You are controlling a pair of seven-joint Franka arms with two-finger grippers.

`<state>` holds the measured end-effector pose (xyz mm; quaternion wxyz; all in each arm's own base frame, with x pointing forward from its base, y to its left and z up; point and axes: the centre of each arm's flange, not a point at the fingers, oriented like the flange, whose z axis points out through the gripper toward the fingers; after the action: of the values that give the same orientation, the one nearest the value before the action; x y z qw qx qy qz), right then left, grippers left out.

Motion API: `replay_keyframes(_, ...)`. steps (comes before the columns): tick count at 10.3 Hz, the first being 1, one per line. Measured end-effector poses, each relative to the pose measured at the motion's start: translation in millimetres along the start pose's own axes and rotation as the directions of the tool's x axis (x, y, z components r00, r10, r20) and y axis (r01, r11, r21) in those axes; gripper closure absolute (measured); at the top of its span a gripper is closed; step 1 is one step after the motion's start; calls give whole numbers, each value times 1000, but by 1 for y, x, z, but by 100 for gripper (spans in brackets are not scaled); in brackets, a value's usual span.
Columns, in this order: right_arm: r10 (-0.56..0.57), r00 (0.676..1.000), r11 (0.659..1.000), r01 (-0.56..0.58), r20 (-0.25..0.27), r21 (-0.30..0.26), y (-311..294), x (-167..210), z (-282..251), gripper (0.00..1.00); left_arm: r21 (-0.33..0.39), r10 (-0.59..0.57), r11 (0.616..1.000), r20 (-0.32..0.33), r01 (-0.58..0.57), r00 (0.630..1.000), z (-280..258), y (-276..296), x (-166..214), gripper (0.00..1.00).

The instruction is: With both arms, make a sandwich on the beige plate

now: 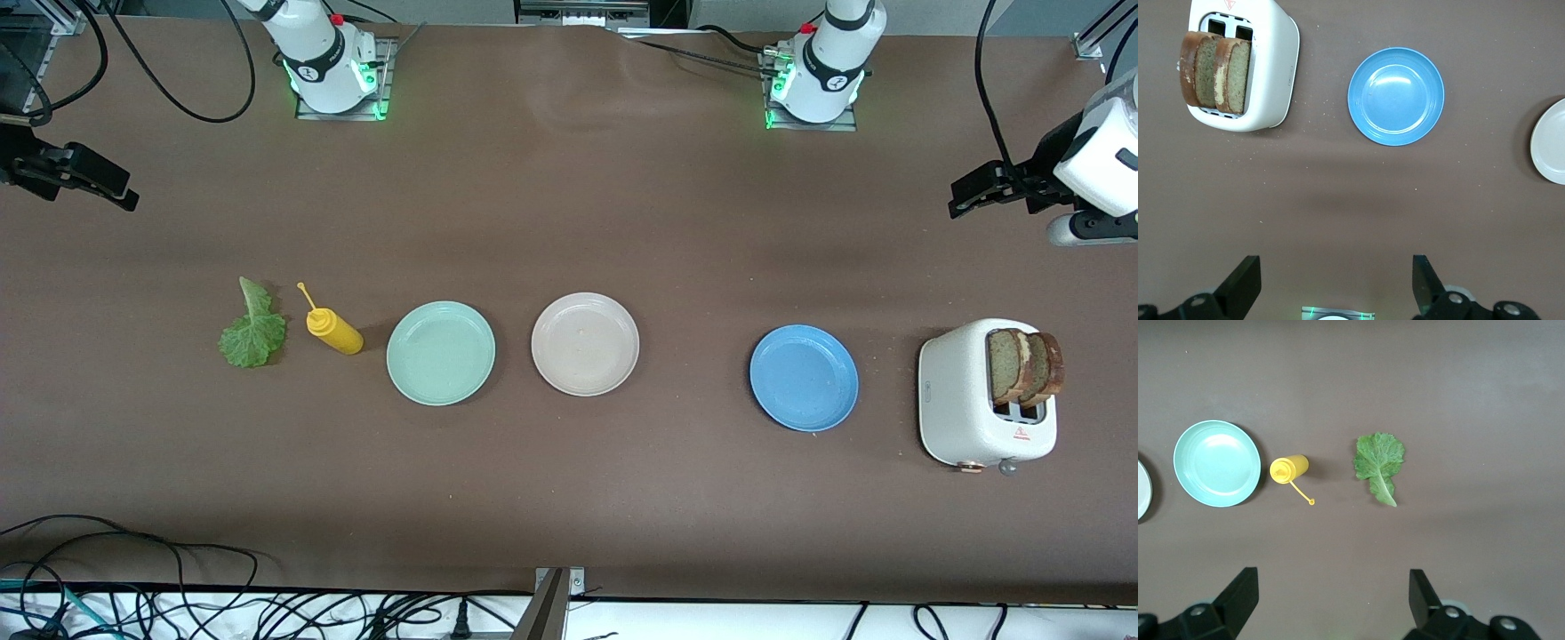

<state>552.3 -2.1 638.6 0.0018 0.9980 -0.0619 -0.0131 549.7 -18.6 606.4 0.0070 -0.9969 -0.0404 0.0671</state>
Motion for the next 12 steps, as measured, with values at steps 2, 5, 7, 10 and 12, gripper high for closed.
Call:
replay_keyframes(2, 0, 1000, 1000, 0, 0, 0, 0, 0, 0, 0, 0, 1, 1000, 2, -1, 1000, 1, 1, 1, 0)
replay_keyframes(5, 0, 1000, 1000, 0, 0, 0, 0, 0, 0, 0, 1, 4, 1000, 3, -4, 1000, 1, 2, 1, 0)
replay_keyframes(7, 0, 1000, 1000, 0, 0, 0, 0, 0, 0, 0, 1, 4, 1000, 3, -4, 1000, 2, 2, 1, 0)
replay_keyframes(10, 0, 1000, 1000, 0, 1, 0, 0, 0, 0, 0, 1, 1, 1000, 4, -1, 1000, 2, 1, 1, 0)
replay_keyframes(12, -1, 1000, 1000, 1, 1, 0, 0, 0, 0, 0, 1, 2, 1000, 6, -2, 1000, 3, 1, 2, 0)
